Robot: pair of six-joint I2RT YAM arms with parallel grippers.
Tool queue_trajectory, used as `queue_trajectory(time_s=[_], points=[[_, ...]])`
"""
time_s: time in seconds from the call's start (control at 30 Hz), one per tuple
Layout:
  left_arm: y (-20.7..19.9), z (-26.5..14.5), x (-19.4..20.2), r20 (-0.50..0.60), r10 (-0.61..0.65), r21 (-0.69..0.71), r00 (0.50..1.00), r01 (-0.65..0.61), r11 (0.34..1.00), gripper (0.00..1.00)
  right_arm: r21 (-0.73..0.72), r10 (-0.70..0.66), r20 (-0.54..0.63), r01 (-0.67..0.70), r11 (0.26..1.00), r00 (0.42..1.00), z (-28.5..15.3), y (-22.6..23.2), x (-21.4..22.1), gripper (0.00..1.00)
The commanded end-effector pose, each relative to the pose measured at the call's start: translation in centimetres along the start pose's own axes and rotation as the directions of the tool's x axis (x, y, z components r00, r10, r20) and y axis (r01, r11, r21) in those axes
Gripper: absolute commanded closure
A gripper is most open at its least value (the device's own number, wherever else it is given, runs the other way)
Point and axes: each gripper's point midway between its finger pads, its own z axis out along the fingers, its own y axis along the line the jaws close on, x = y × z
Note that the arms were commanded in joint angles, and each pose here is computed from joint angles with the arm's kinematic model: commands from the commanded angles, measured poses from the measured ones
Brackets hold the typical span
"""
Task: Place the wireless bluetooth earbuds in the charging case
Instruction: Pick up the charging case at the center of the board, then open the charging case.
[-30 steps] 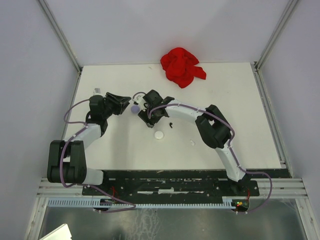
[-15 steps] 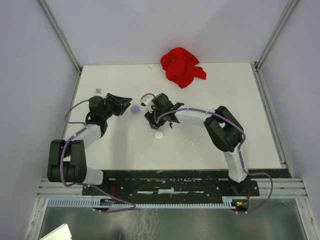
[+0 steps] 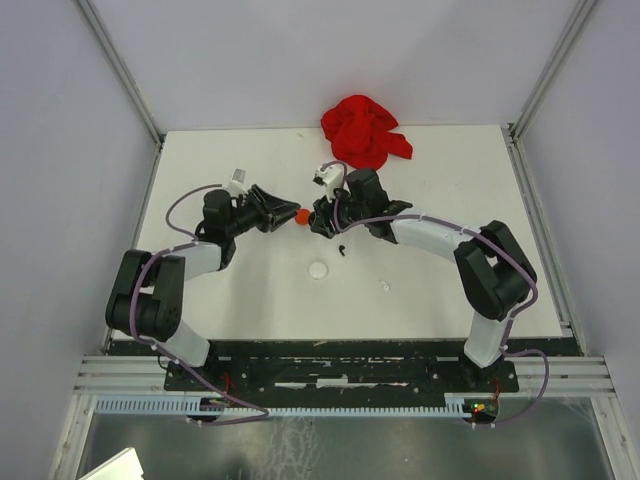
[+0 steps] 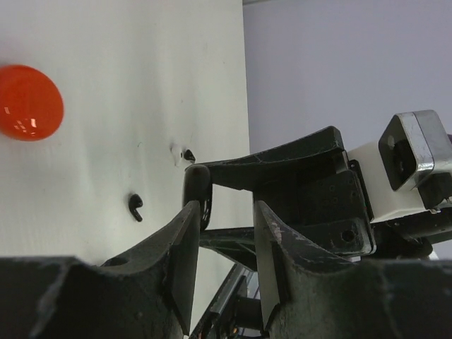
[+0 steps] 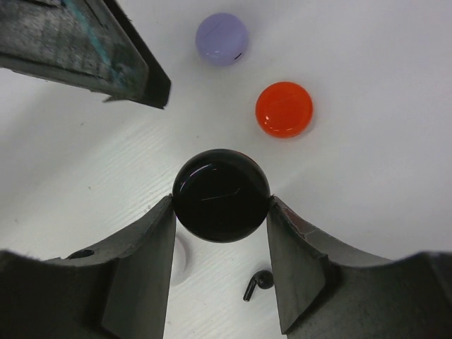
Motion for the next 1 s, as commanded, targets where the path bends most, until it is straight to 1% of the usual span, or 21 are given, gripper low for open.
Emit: queue_trajectory(time_s=[0.0, 0.23, 0.47, 0.97], points=[[-2.9, 1.3, 0.6, -0.041, 0.156, 0.107, 0.987, -0.151, 0.983, 0.57, -0.068, -0.034, 0.084, 0.039, 0.997, 0.996, -1.1, 1.8, -2.6, 0.82], [-1.9, 2.0, 1.8, -0.104, 0.191, 0.067, 0.976, -0.185, 0.981, 0.57, -0.079, -0.037, 0.096, 0.044, 0.996, 0.995, -1.6, 2.2, -3.1, 0.82], [-0.5, 2.0, 2.5, -0.142, 0.199, 0.026, 0.97, -0.198, 0.98, 0.53, -0.077, -0.041, 0.11, 0.05, 0.996, 0.993, -2.0, 2.2, -3.6, 0.82], [-1.5, 2.4, 3.5, -0.173, 0.233, 0.063, 0.957, -0.225, 0.972, 0.53, -0.082, -0.038, 0.105, 0.047, 0.996, 0.994, -1.6, 2.2, -3.8, 0.82]])
